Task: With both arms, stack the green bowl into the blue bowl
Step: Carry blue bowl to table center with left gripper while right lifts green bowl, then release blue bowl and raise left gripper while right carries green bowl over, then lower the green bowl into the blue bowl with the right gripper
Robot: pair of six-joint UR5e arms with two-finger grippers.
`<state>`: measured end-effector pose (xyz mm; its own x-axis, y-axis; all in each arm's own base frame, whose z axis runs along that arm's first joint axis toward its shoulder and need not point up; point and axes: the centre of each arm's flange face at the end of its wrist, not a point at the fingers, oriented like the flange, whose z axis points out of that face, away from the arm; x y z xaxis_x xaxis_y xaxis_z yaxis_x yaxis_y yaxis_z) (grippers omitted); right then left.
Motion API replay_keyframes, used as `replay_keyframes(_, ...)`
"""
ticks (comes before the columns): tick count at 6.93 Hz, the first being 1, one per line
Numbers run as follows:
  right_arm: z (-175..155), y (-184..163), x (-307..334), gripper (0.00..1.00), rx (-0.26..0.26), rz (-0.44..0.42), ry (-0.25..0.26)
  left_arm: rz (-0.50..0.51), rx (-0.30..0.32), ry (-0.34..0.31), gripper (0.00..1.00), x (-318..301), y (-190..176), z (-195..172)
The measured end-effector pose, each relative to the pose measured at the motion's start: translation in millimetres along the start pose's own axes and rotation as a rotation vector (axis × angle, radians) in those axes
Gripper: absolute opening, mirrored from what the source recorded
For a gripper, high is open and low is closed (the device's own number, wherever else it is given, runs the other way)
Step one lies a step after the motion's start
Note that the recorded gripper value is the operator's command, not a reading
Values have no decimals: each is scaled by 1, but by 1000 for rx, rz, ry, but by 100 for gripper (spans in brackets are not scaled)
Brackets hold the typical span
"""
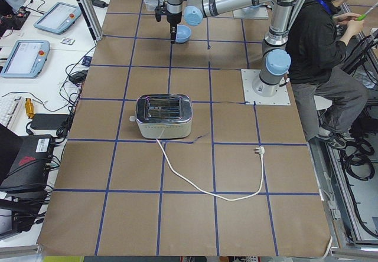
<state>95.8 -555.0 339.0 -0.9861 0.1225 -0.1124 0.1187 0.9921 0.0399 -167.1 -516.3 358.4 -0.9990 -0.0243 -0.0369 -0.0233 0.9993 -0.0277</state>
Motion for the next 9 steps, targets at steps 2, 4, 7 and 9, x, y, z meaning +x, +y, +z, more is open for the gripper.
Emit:
replay_keyframes(2,18,19,-53,0,-32,-36,2,35,-64,-18,77,-44,17,-56)
replay_keyframes(4,40,35,-99,0,-57,-61,-12,60,-108,-28,77,-84,33,-87)
replay_keyframes(7,81,57,-162,0,-29,-57,-27,41,2,-20,77,-70,13,-132)
replay_keyframes(9,91,61,-168,2,-33,-58,-27,72,17,-23,78,-37,6,-135)
